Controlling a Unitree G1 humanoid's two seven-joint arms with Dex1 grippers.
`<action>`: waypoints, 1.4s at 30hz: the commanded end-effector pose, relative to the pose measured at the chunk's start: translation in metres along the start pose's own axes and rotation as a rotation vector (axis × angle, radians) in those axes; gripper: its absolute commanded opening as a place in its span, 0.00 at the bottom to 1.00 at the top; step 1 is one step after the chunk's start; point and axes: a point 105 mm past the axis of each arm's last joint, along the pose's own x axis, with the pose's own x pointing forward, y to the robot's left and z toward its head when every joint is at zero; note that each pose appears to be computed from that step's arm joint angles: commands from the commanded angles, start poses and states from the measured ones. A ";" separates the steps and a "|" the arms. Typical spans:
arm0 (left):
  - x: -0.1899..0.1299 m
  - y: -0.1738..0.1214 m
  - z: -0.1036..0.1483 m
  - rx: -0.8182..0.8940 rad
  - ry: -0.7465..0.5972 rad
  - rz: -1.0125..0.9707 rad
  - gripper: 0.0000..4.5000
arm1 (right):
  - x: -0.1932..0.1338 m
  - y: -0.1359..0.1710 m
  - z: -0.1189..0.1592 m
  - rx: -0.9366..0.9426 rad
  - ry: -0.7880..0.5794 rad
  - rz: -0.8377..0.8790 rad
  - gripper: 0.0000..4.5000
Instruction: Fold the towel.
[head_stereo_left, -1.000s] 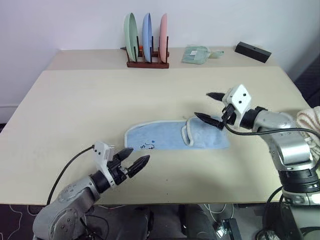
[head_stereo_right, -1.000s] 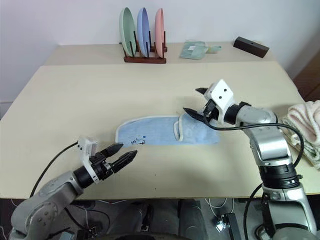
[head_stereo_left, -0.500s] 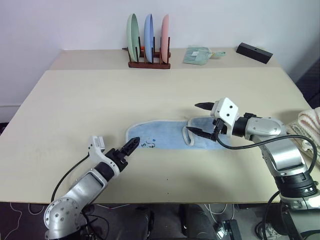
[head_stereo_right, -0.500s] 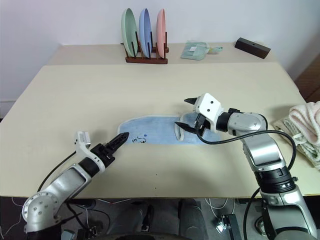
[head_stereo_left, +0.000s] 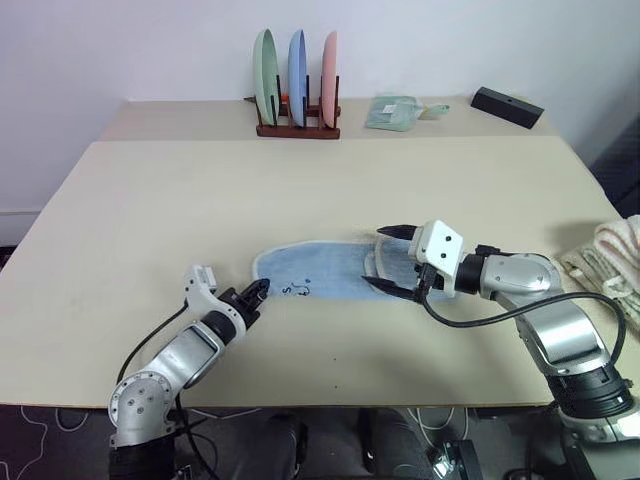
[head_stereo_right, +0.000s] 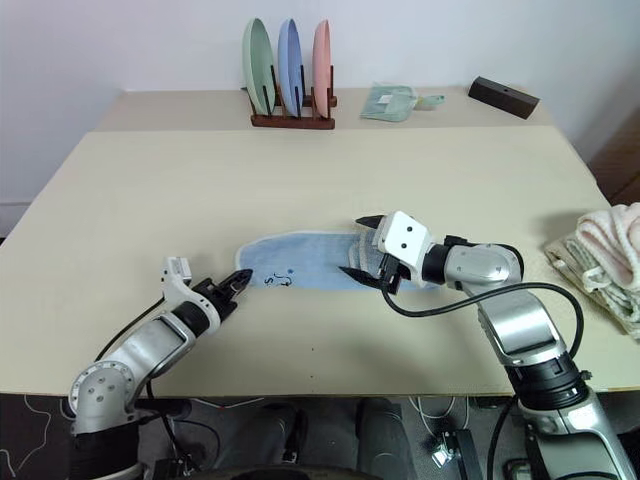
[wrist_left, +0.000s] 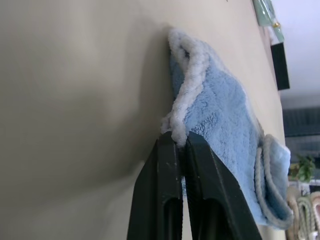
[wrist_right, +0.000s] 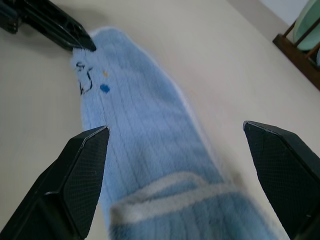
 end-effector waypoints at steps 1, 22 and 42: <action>-0.019 -0.002 0.050 0.044 -0.214 -0.028 0.01 | -0.001 0.000 0.013 -0.057 -0.031 -0.003 0.98; -0.016 -0.096 0.027 1.094 0.166 -0.540 0.01 | 0.004 -0.003 0.001 -0.049 -0.012 -0.009 0.98; 0.019 -0.104 -0.063 1.184 0.505 -0.741 0.01 | -0.001 -0.011 -0.014 -0.041 0.041 -0.103 0.98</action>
